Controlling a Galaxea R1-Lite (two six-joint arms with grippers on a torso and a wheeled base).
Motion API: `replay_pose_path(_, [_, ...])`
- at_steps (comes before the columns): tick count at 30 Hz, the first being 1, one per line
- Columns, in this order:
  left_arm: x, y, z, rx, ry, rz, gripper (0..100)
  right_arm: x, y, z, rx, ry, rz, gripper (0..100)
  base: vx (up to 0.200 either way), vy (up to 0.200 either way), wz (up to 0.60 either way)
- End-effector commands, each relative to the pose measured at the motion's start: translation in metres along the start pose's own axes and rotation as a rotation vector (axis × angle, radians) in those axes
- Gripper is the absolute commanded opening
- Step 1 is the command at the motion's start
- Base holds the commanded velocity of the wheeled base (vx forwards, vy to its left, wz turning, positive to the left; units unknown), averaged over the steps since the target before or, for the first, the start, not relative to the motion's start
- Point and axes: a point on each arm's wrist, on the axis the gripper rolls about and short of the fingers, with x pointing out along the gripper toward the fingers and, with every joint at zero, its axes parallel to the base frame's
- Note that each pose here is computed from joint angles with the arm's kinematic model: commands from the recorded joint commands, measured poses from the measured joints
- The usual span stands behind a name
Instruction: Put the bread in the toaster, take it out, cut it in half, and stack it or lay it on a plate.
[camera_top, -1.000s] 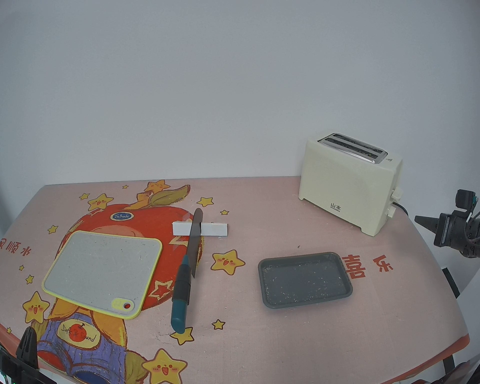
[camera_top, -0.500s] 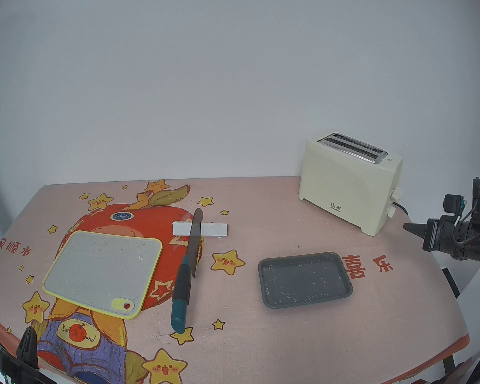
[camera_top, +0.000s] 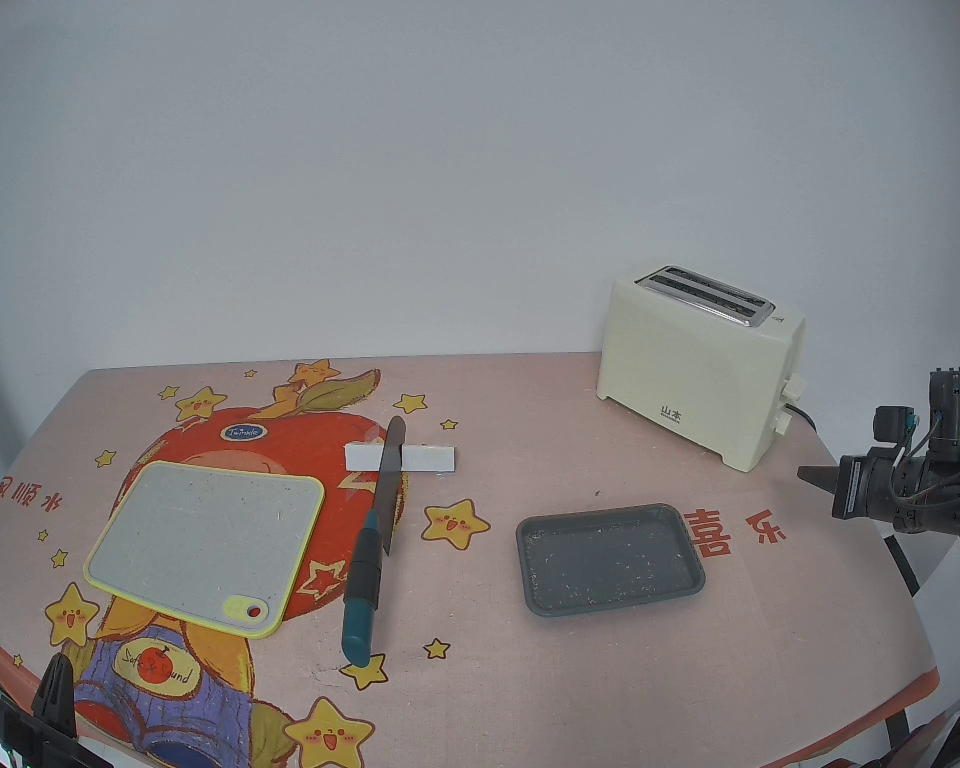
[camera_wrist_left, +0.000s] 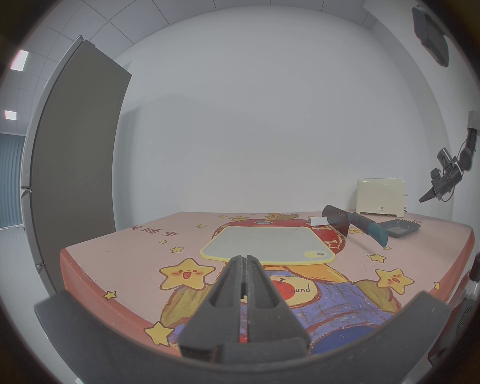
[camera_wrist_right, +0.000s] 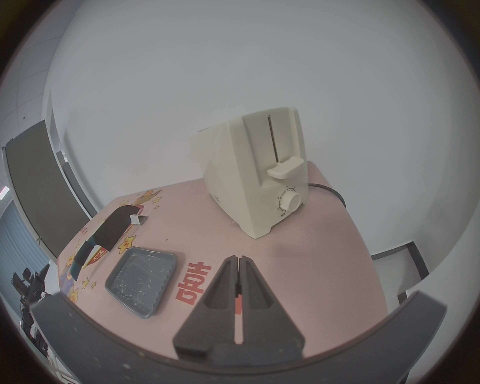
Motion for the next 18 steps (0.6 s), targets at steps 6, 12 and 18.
replay_pose_path(6, [0.001,0.0,-0.005,0.0,0.016,-0.001,0,0.014,-0.003,-0.001,-0.003,0.036,-0.048,0,0.0,0.0,0.0])
replay_pose_path(12, [0.001,0.0,-0.005,0.0,0.016,-0.001,0,0.018,-0.002,0.006,-0.015,-0.015,-0.042,0,0.0,0.0,0.0])
replay_pose_path(18, [0.001,0.0,-0.005,0.0,0.014,0.001,0,0.031,-0.007,0.007,-0.02,-0.066,-0.052,0,0.0,0.0,0.0])
